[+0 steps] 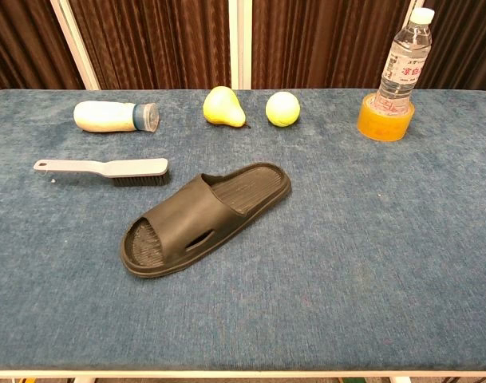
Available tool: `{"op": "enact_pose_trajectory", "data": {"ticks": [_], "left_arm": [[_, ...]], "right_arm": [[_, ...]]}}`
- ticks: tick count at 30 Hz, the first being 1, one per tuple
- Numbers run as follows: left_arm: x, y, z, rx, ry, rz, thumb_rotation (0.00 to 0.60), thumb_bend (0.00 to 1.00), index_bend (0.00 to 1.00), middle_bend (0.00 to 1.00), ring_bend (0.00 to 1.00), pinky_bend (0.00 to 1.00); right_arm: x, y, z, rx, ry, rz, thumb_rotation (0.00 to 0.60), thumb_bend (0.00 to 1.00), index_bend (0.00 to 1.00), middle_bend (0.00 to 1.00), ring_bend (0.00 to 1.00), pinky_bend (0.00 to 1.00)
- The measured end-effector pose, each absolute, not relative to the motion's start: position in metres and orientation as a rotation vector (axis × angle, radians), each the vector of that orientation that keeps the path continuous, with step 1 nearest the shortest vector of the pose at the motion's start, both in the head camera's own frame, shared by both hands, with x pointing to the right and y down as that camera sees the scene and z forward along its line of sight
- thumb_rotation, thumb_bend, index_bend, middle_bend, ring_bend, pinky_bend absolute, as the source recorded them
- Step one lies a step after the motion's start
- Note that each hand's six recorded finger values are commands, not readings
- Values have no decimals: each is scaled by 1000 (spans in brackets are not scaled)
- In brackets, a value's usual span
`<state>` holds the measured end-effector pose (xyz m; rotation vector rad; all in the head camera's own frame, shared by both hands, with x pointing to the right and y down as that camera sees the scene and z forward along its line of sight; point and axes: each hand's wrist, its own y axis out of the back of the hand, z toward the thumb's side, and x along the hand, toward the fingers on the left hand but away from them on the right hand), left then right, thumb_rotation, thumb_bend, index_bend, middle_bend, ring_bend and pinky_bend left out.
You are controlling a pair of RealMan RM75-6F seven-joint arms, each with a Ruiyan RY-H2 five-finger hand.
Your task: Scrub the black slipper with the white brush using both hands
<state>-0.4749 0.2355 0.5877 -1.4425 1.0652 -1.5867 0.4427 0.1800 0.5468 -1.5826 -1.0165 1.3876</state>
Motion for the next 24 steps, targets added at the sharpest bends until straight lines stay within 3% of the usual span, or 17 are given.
{"op": "enact_pose_trajectory", "data": {"ticks": [9, 13, 17, 24], "left_arm": [[-473, 228, 591, -1461, 1048, -1574, 600, 102, 196, 202, 119, 212], [-467, 209, 597, -1498, 1029, -1531, 600, 102, 196, 204, 118, 212], [-461, 184, 612, -1562, 983, -1514, 600, 102, 223, 276, 178, 215], [-442, 130, 648, -1699, 867, -1509, 600, 160, 298, 357, 256, 349]], "right_arm": [[444, 181, 544, -1573, -1021, 1386, 600, 104, 0, 97, 0, 0], [443, 178, 541, -1565, -1020, 1374, 600, 104, 0, 97, 0, 0], [442, 175, 537, -1551, -1016, 1361, 600, 103, 0, 96, 0, 0], [443, 172, 533, -1542, -1010, 1361, 600, 104, 0, 95, 0, 0]]}}
